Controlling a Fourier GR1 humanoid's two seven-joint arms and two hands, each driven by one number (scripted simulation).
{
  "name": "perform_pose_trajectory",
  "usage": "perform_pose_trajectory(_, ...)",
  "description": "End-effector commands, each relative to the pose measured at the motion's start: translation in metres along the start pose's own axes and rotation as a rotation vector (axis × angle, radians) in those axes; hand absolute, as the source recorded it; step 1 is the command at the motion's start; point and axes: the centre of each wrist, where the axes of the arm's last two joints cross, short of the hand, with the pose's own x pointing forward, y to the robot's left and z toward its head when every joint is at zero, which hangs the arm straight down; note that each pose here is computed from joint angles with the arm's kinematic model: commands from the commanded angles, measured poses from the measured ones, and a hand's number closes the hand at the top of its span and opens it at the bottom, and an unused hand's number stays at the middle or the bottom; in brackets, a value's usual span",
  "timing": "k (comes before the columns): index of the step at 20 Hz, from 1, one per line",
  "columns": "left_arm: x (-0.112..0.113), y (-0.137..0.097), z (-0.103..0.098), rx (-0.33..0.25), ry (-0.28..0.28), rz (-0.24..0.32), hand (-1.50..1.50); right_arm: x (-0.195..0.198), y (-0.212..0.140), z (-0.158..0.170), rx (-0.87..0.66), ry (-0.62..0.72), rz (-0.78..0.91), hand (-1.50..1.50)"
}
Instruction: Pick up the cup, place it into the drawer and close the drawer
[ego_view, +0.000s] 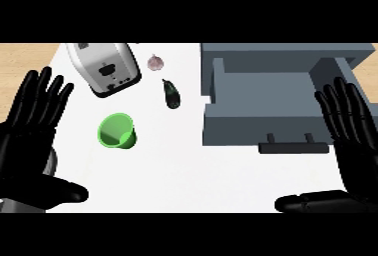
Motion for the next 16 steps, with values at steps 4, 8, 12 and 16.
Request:
perform_pose_trajectory(4,-0.040,0.040,-0.006,0.041,0.096,0.107,-1.50,-0.008,0.024,-0.017,0.067,0.062,-0.018,-1.50)
perform_pose_trajectory(8,-0.066,0.042,-0.002,0.057,0.164,0.052,-1.50,-0.022,0.009,-0.012,0.080,0.058,-0.014,-1.50)
perform_pose_trajectory(12,-0.095,0.051,-0.007,0.061,0.221,0.034,-1.50,-0.028,-0.001,-0.028,0.072,0.032,-0.008,-1.50)
perform_pose_trajectory(16,-0.131,0.050,0.008,0.082,0.242,0.026,-1.50,-0.025,-0.010,-0.043,0.060,0.035,0.006,-1.50)
